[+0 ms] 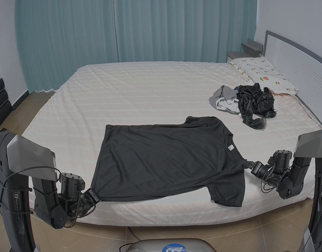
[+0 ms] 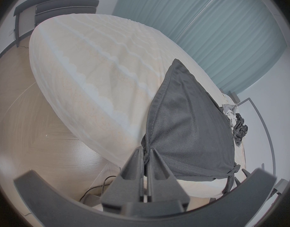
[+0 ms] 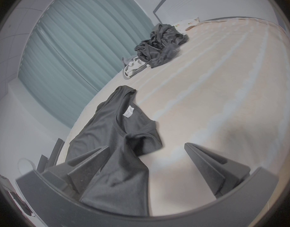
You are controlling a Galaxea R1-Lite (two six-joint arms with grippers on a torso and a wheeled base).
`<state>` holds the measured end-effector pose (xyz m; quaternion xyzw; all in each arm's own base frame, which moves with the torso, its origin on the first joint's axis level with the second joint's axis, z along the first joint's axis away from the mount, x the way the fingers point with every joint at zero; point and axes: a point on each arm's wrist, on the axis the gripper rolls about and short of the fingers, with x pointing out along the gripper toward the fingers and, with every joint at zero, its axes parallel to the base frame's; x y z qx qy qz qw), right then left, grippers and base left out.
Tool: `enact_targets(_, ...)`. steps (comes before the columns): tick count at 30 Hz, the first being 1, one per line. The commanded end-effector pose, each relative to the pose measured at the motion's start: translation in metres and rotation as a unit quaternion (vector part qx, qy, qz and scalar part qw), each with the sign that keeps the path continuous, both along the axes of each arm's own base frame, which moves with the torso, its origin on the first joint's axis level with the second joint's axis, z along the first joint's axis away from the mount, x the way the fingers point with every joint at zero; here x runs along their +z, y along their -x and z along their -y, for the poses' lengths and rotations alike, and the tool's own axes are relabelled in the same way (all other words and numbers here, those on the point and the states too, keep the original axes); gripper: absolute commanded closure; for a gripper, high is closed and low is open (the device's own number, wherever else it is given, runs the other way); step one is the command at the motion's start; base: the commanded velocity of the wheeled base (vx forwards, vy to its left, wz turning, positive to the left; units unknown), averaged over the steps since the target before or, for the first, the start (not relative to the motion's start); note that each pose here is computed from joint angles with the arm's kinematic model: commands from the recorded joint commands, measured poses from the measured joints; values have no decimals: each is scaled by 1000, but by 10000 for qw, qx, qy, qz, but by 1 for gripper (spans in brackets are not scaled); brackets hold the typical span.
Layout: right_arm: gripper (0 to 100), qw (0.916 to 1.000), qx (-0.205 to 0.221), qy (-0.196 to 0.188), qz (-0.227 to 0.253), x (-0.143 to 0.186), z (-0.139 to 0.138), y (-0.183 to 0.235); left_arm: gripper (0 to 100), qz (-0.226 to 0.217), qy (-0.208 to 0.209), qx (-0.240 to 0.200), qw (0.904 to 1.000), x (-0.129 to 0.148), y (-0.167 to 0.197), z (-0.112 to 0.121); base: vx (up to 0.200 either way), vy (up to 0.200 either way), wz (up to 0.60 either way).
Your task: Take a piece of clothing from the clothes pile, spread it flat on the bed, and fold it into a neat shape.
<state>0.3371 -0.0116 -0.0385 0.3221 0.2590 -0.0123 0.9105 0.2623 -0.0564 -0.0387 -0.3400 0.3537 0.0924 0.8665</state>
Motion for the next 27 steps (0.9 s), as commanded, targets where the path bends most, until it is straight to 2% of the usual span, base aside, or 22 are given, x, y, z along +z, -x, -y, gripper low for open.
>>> enact_targets(1, 0, 9984, 398, -309, -271, 4, -1, 39, 100, -4, 73, 63, 10000, 0, 0, -1, 0, 0, 0)
enact_targets(3, 0, 9959, 744, -463, -212, -1, -5, 49, 100, -7, 101, 89, 9999, 1, 0, -1, 0, 0, 0)
enact_targets(8, 0, 9922, 1102, -463, -349, -13, -20, 54, 100, -16, 105, 83, 9999, 0, 0, -1, 0, 0, 0)
enact_targets(17, 0, 9904, 1274, -423, -323, -21, -29, 47, 100, -21, 81, 65, 9999, -1, 0, 0, 0, 0, 0)
enact_targets(27, 0, 9902, 1300, -502, -119, -3, -28, 49, 100, -28, 79, 66, 9999, -1, 0, 0, 0, 0, 0)
